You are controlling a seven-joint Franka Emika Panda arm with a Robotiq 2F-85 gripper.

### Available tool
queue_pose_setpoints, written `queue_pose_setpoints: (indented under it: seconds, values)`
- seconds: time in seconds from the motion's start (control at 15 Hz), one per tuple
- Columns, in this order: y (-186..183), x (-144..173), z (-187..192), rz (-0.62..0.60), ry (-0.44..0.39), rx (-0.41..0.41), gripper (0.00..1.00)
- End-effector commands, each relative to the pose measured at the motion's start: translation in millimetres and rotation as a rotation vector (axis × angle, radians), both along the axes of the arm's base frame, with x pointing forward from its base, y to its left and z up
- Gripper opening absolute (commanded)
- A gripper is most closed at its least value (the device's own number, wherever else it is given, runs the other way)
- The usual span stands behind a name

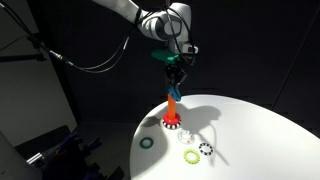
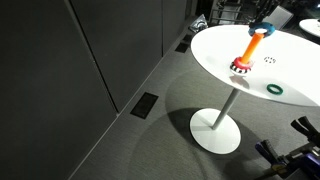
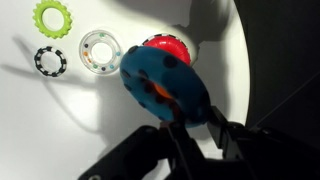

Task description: Move the ring stacking stand to the right, pick up the blue ring and stack it on the ring stacking stand

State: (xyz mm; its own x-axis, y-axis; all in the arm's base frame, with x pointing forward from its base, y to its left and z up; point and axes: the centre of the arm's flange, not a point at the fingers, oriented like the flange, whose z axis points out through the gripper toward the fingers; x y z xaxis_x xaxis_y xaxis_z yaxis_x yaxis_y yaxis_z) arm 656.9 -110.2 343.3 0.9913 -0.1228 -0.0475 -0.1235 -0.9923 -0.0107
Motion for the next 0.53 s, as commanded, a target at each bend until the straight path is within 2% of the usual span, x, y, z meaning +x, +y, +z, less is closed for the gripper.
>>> queue_pose_setpoints:
  seconds: [0.0, 0.47]
  values:
    - [7.8, -15.2, 6.9, 0.020, -0.034, -0.047, 0.09]
    - [26.8, -25.2, -9.5, 0.085, -0.088, -0.145, 0.09]
